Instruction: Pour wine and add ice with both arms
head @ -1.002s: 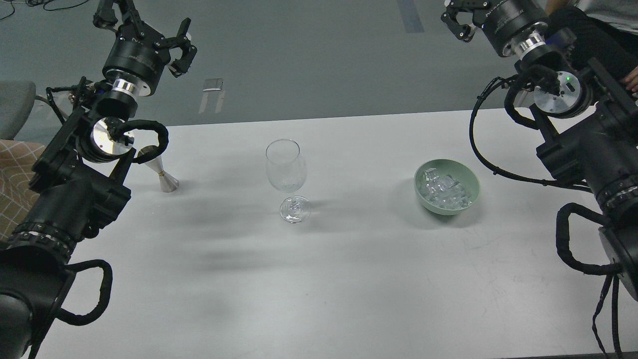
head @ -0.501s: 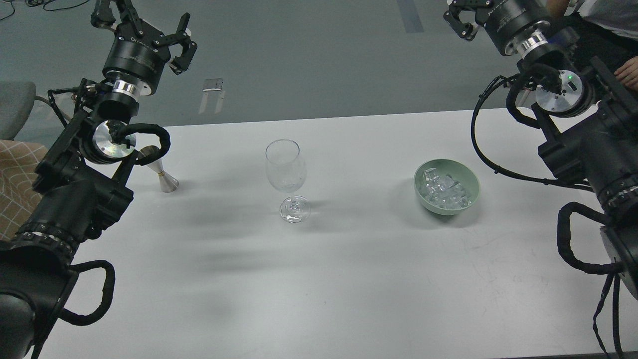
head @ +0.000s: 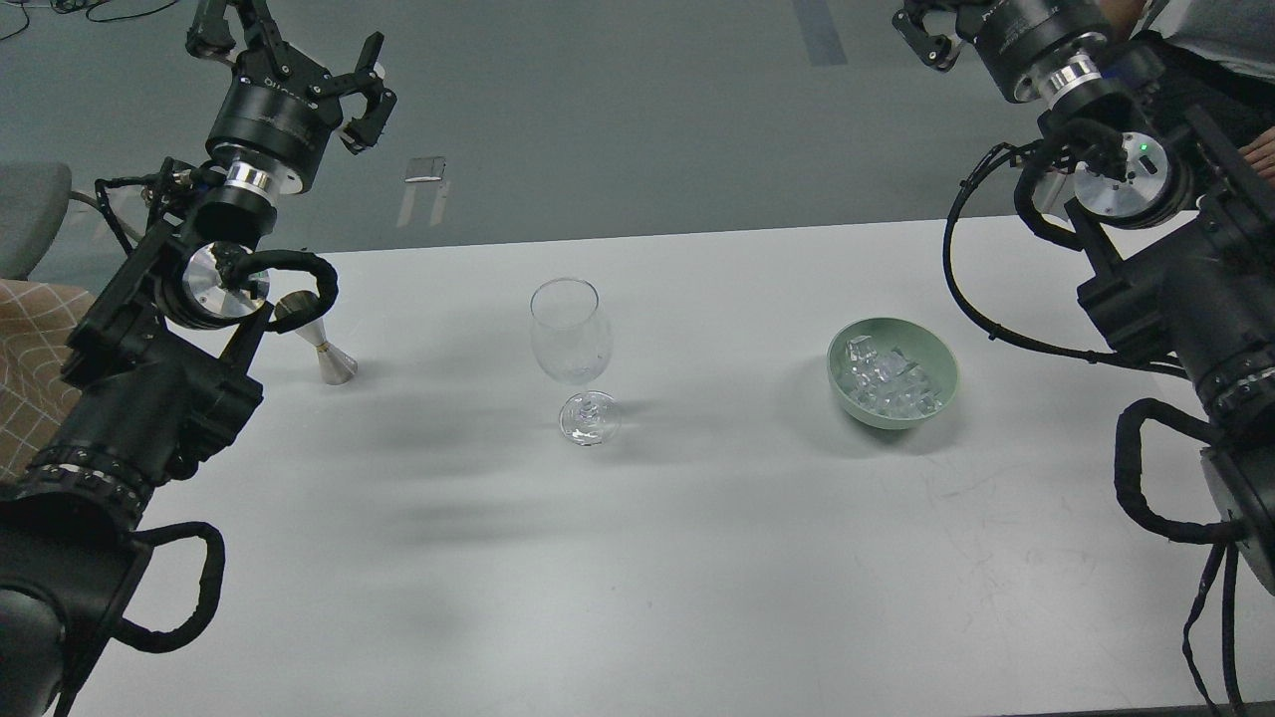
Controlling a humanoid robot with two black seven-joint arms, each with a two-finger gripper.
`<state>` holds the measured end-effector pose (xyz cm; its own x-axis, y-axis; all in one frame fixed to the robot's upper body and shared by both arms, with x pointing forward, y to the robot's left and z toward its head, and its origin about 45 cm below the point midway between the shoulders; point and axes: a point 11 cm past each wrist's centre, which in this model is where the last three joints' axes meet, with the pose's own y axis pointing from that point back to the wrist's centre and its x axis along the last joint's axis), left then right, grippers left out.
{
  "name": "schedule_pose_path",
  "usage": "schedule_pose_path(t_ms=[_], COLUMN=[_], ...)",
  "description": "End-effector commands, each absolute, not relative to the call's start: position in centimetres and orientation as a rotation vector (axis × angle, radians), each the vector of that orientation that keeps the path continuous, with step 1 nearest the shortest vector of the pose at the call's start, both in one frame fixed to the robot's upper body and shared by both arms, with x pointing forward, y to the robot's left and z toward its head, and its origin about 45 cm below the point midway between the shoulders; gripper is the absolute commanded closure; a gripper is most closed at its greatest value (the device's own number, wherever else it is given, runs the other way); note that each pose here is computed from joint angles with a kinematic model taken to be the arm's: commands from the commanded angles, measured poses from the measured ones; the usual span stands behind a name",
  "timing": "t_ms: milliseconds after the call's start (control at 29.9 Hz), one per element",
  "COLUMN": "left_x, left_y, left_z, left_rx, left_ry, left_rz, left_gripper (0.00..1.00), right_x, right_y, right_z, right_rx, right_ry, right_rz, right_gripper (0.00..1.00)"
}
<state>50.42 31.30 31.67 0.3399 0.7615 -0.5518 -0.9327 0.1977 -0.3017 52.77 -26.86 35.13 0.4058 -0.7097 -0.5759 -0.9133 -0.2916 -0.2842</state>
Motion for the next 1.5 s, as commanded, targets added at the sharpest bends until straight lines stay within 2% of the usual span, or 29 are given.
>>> schedule_pose_path(t_ms=[0, 234, 534, 735, 1136, 1269, 1470], left_x=[50.3, 49.6, 46.4, 42.5, 35.0, 33.4, 33.2], left_y=[31.3, 32.3, 33.1, 33.4, 38.6, 40.0, 40.5], left_z=[31.7, 31.8, 30.0, 29.2, 26.8, 25.4, 23.1], left_rx=[-0.663, -0.681, -0.675, -0.632, -0.506, -0.530, -0.556], left_ry=[0.305, 0.294, 0.308, 0.291, 0.266, 0.301, 0.357], left_rz=[1.206, 1.213, 1.181, 1.131, 1.211, 1.265, 1.321], left_gripper=[0.02, 0.02, 0.02, 0.02, 0.02, 0.02, 0.02], right_x=[52.7, 52.8, 52.6, 52.5, 52.3, 52.3, 52.2], right_y=[-27.0, -27.9, -28.9, -29.2, -29.1, -29.0, -29.3], right_z=[35.0, 35.5, 35.1, 35.0, 34.4, 34.4, 34.1], right_rx=[-2.086, -2.034, -2.025, -2.024, -2.027, -2.028, -2.028], right_ry=[1.378, 1.377, 1.398, 1.404, 1.401, 1.400, 1.407], right_rz=[0.462, 0.463, 0.461, 0.458, 0.467, 0.469, 0.472], right_gripper=[0.00, 0.00, 0.00, 0.00, 0.00, 0.00, 0.00])
